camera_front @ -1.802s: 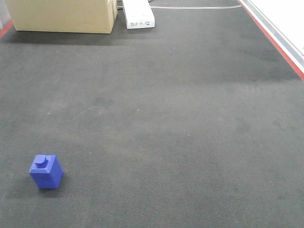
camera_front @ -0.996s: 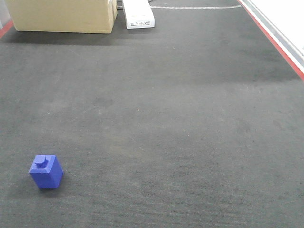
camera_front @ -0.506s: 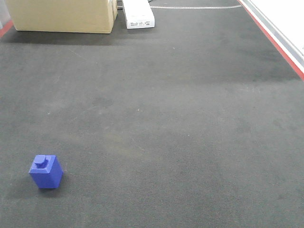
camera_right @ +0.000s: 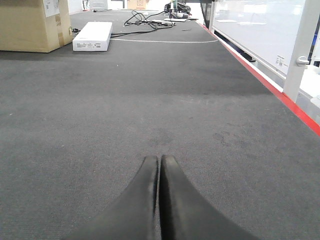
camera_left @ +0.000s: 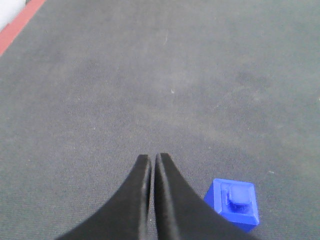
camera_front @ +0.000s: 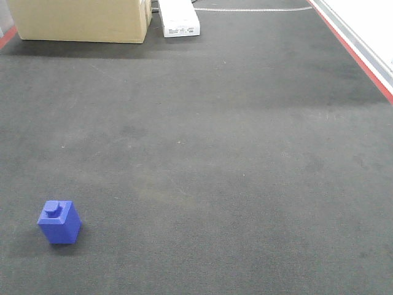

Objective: Pour parts from conveyor to right shelf

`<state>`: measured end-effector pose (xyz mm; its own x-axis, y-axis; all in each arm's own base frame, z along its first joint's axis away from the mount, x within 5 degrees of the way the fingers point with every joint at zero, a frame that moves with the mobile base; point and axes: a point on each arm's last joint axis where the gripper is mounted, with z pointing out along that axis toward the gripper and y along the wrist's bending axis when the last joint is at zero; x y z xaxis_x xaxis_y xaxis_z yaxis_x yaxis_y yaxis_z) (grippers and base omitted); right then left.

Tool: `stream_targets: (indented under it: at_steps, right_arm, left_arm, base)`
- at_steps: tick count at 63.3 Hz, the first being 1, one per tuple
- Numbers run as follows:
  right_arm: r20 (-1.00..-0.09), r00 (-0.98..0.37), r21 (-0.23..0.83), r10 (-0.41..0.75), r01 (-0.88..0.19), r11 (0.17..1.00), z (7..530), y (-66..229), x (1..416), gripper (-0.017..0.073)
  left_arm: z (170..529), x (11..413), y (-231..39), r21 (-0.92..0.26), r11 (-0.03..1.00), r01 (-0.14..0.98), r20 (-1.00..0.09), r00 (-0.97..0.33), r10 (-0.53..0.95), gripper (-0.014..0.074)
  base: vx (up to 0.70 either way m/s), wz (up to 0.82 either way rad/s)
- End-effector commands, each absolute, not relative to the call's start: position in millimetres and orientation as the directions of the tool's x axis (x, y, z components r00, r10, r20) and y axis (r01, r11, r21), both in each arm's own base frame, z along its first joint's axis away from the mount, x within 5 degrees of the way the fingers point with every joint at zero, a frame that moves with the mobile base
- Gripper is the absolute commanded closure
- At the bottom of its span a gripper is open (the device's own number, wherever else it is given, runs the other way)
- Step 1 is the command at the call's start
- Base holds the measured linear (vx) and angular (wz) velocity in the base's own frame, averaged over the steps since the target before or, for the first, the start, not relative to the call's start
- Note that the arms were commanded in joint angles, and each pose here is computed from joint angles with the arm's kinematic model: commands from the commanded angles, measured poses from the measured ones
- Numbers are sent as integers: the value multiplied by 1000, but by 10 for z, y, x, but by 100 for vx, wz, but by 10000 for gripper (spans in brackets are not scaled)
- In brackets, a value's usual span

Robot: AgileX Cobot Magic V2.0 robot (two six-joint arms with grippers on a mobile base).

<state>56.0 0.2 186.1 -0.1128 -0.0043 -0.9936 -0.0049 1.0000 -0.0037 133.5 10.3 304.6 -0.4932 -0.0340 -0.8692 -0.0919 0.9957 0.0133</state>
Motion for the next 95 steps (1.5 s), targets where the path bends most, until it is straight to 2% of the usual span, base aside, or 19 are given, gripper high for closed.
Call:
stream_targets:
  at_steps: [1, 8, 15, 21, 36, 43, 50, 58, 70, 95]
  right_arm:
    - [-999, -46, -13, -13, -4, 1000, 1882, 2, 563, 568]
    - [-999, -49, -13, -13, -4, 1000, 1880, 2, 563, 568]
    - [-999, -49, -13, -13, -4, 1000, 1880, 2, 563, 568]
    - [-999, -50, -13, -13, -4, 1000, 1879, 2, 563, 568]
    - [-999, -50, -13, -13, -4, 1000, 1879, 2, 563, 568]
    - [-999, -50, -13, -13, -4, 1000, 1879, 2, 563, 568]
    - [-999, -50, -13, -13, -4, 1000, 1879, 2, 563, 568]
    - [-999, -50, -13, -13, -4, 1000, 1879, 2, 563, 568]
    - [-999, -50, -13, -13, -4, 1000, 1879, 2, 563, 568]
    - [-999, -50, -13, -13, -4, 1000, 1879, 2, 563, 568]
  left_arm:
    - [3192, 1411, 86, -4, 997, -81, -909, -416, -37, 598]
    - [3160, 1441, 89, -2, 997, -82, -896, -442, -38, 582]
    - [3147, 1466, 94, 36, 997, -68, -873, -489, -2, 521]
    - [3177, 1496, 98, 67, 996, -52, -855, -517, 30, 423]
    - [3307, 1620, 95, 84, 996, -35, -826, -561, 50, 100]
    - [3332, 1742, -21, 77, 995, 63, -787, -609, 100, 18]
    - [3309, 1905, -199, 45, 982, 182, -721, -675, 158, 5]
    - [3222, 2125, -381, 11, 971, 238, -644, -741, 189, 8]
    - [3082, 2413, -572, -25, 975, 220, -565, -808, 168, 8]
    - [2775, 2832, -679, 10, 971, 238, -375, -900, 224, 17]
  base:
    - [0, 0]
    - [0, 0]
    - [0, 0]
    - [0, 0]
    - [0, 0]
    - [0, 0]
    - [0, 0]
    - [0, 0]
    - [0, 0]
    - [0, 0]
